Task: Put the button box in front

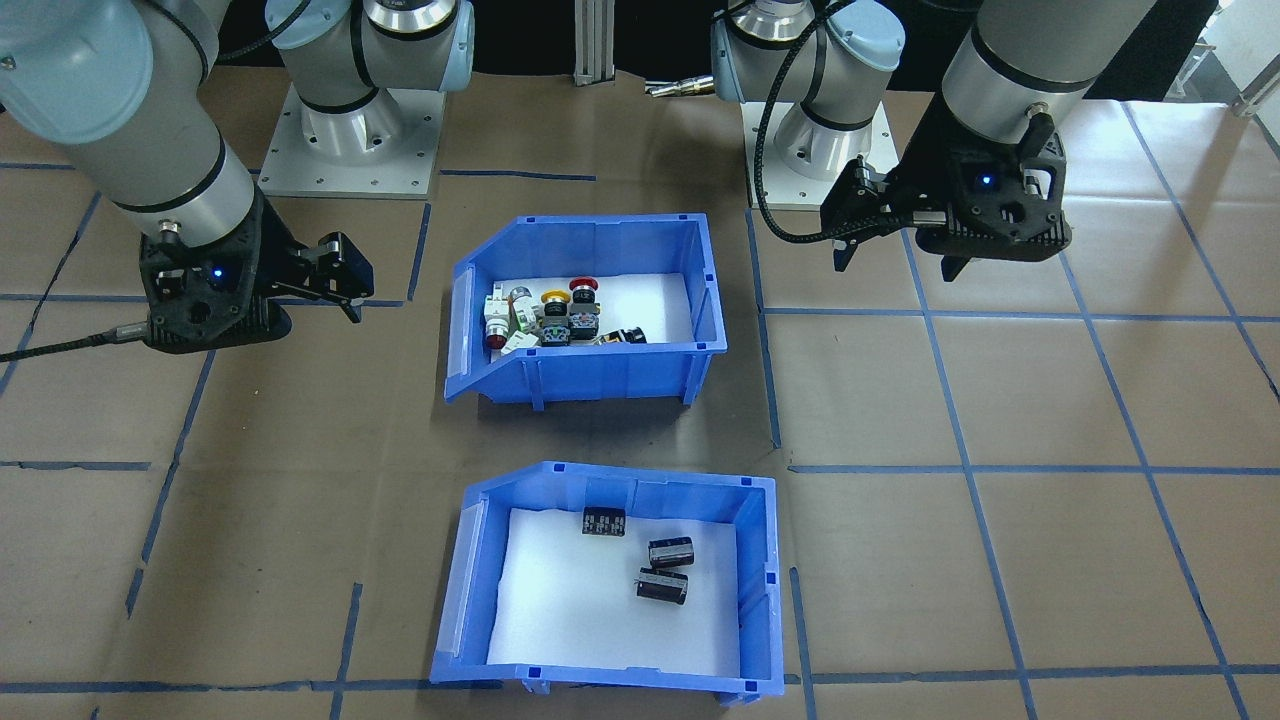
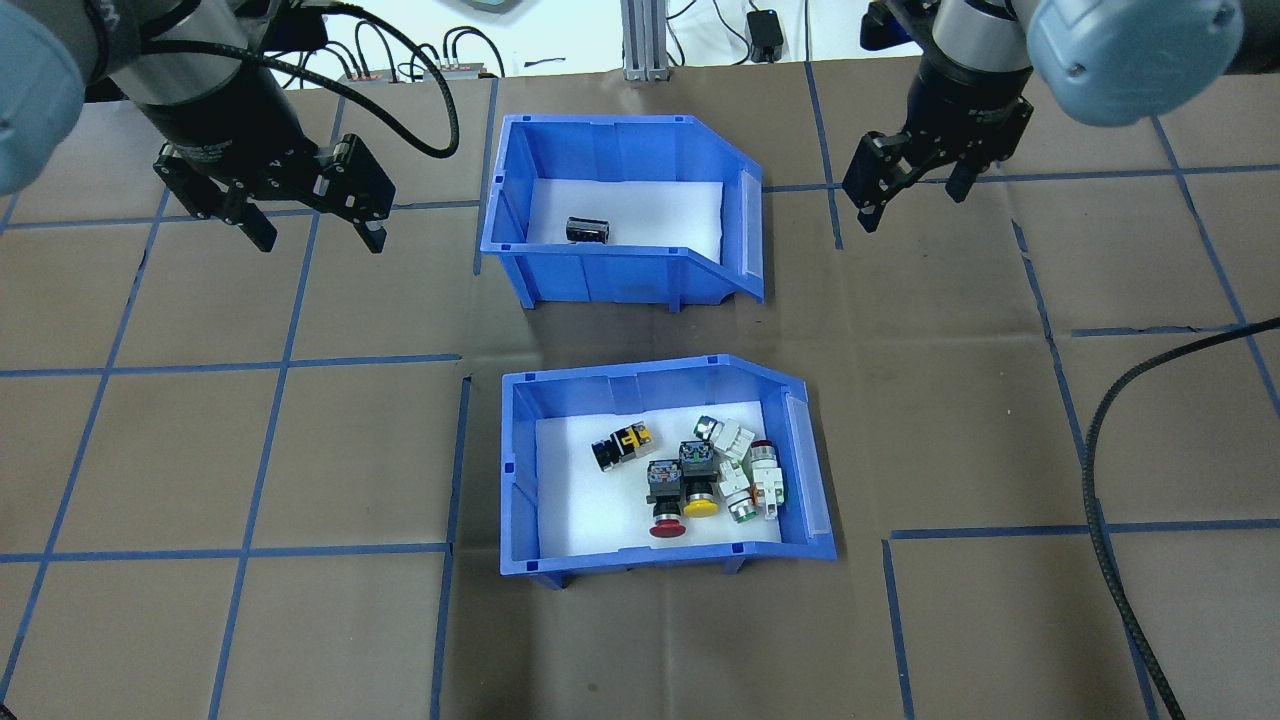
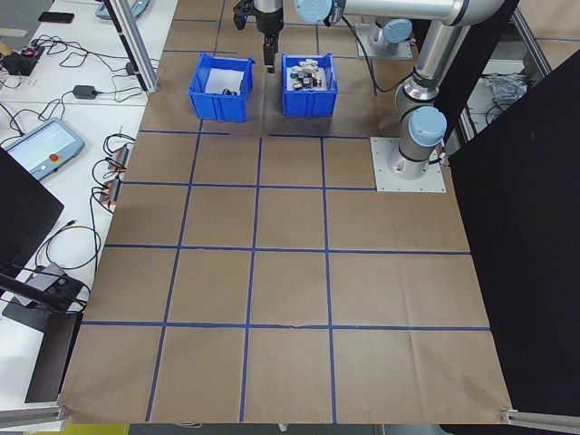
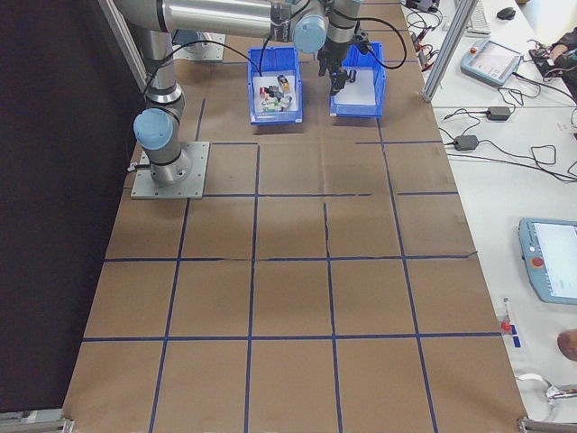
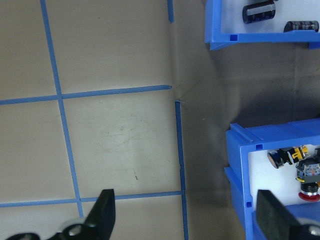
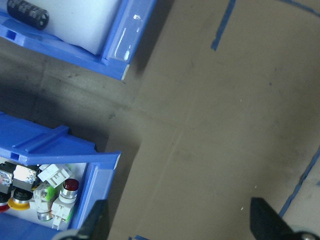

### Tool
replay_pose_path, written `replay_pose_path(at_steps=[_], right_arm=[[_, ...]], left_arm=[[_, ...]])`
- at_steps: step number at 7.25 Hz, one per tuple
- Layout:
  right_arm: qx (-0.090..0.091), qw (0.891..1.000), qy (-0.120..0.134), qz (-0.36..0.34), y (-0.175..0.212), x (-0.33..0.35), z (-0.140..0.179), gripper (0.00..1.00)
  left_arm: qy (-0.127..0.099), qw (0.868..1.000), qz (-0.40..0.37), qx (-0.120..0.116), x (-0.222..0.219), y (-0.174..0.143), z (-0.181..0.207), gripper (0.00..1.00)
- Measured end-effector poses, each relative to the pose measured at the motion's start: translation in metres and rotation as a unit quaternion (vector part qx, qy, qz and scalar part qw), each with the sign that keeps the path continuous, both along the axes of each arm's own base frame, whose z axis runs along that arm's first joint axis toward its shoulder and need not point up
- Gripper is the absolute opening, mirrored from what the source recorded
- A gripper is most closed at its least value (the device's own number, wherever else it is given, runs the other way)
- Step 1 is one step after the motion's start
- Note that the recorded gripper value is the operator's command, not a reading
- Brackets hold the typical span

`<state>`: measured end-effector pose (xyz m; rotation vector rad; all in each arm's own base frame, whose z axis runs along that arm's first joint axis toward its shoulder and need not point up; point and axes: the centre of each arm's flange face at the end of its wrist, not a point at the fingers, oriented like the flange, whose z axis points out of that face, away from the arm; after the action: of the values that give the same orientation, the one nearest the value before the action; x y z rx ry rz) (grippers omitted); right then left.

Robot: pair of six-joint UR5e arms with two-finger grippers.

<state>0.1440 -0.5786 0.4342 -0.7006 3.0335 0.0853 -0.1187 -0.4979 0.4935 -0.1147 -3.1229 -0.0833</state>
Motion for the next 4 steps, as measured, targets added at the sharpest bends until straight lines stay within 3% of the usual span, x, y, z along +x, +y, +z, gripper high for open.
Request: replay_pose_path(at_steps=[1,4], right_arm=[[-0.015,0.997,0.0,0.077,-0.016,0.021,0.009,1.0],[-0.057,0.963,-0.002,0.263,-0.056,0.081,0.021,1.0]], left_arm=[[0.0,1.0,0.006,0.005,-0.002,0.008,-0.005,0.98],[-0.003,1.0,0.023,0.018,-0.016,0.028,-0.018,0.98]])
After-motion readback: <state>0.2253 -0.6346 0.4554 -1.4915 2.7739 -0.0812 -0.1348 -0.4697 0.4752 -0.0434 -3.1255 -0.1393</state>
